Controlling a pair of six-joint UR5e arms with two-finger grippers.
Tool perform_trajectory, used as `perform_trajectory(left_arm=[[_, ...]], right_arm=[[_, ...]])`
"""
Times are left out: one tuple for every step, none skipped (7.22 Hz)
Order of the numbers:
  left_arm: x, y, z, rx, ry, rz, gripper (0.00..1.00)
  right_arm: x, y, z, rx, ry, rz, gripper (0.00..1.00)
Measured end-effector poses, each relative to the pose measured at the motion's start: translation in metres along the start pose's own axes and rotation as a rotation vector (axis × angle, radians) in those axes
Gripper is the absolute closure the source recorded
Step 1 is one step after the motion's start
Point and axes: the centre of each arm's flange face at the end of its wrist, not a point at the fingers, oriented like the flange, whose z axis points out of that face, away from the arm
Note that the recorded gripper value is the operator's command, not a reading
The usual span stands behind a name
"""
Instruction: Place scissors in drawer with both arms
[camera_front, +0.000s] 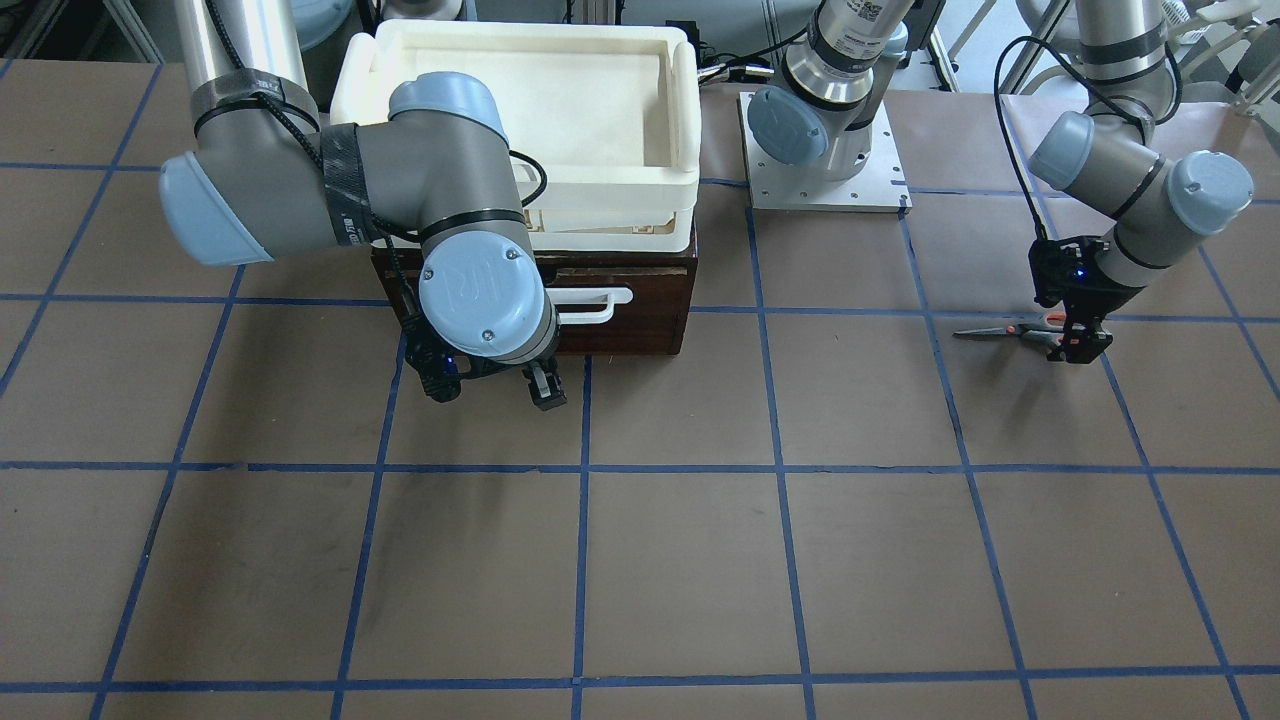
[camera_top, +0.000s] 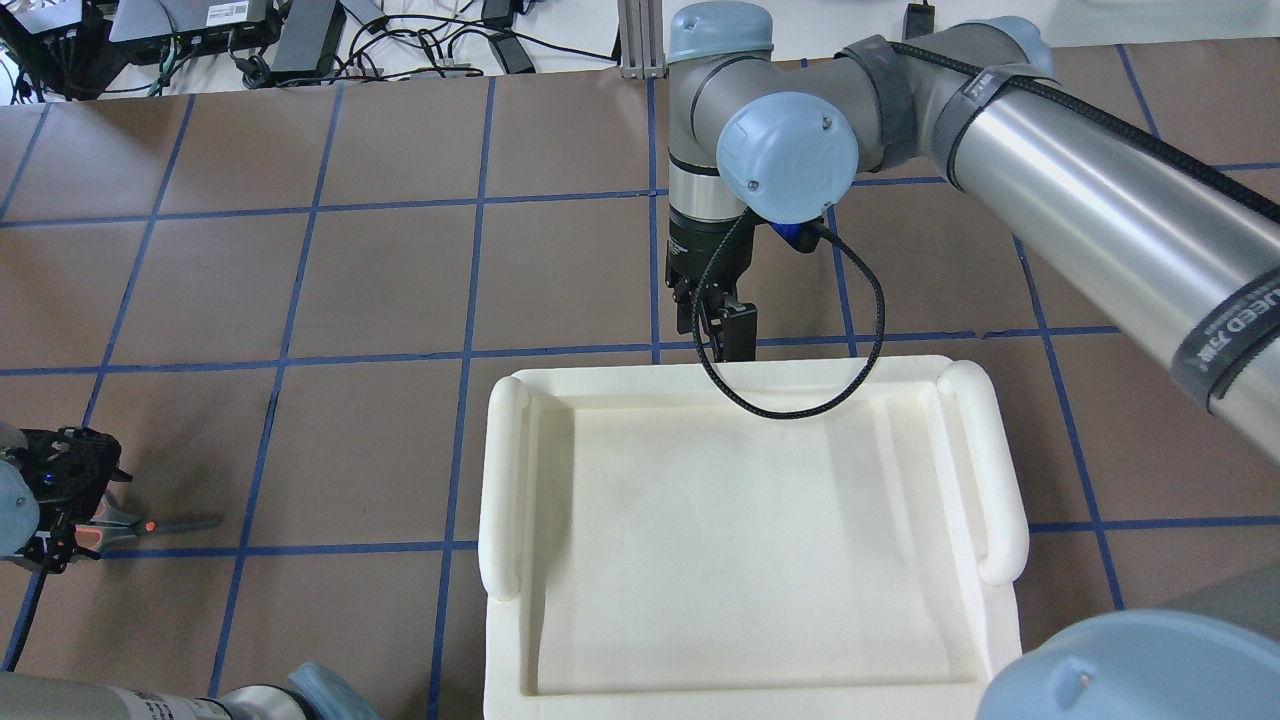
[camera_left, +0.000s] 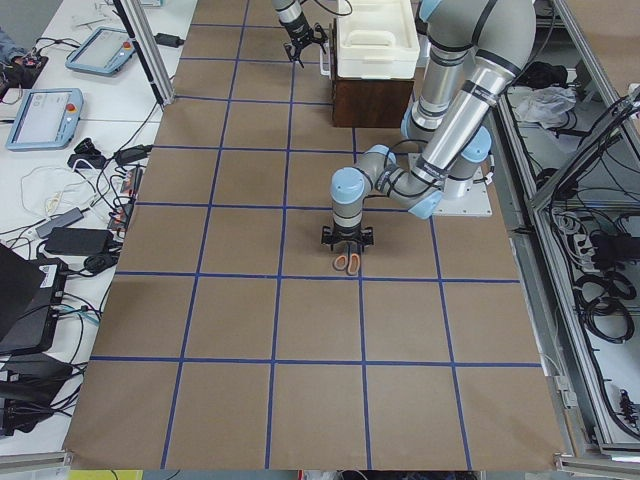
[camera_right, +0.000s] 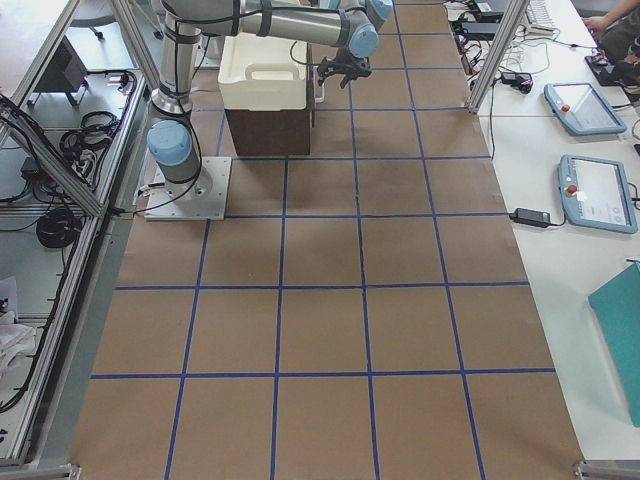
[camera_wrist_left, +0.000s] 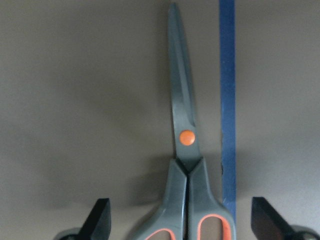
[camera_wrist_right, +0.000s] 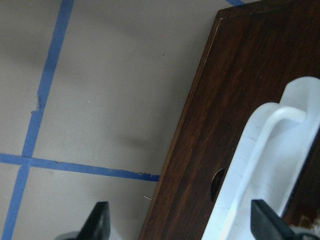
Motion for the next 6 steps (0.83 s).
perform_trajectory(left_arm=[[-0.0010, -0.0012, 0.0006, 0.002, -0.004, 0.006, 0.00], [-0.0017, -0.0029, 0.0011, 0.003, -0.004, 0.012, 0.00], [-0.0022, -0.0047, 0.0019, 0.008, -0.007, 0.014, 0.00], [-0.0020, -0.0063, 0.0032, 0.016, -0.010, 0.015, 0.00], [-0.0010, -0.0072, 0.0048, 0.022, -0.010, 0.014, 0.01], [0.0003, -0.0075, 0.0065, 0.027, -0.009, 0.013, 0.02]], right_arm=[[-0.0004, -0.0002, 0.0014, 0.000, 0.006, 0.012, 0.00], [-0.0011, -0.0004, 0.0026, -0.001, 0.009, 0.016, 0.00], [-0.0020, -0.0007, 0.0038, -0.001, 0.011, 0.017, 0.00], [-0.0039, -0.0013, 0.0061, -0.002, 0.015, 0.019, 0.00], [-0.0058, -0.0020, 0.0086, -0.002, 0.019, 0.020, 0.00], [-0.0067, -0.0022, 0.0099, -0.002, 0.022, 0.020, 0.00]])
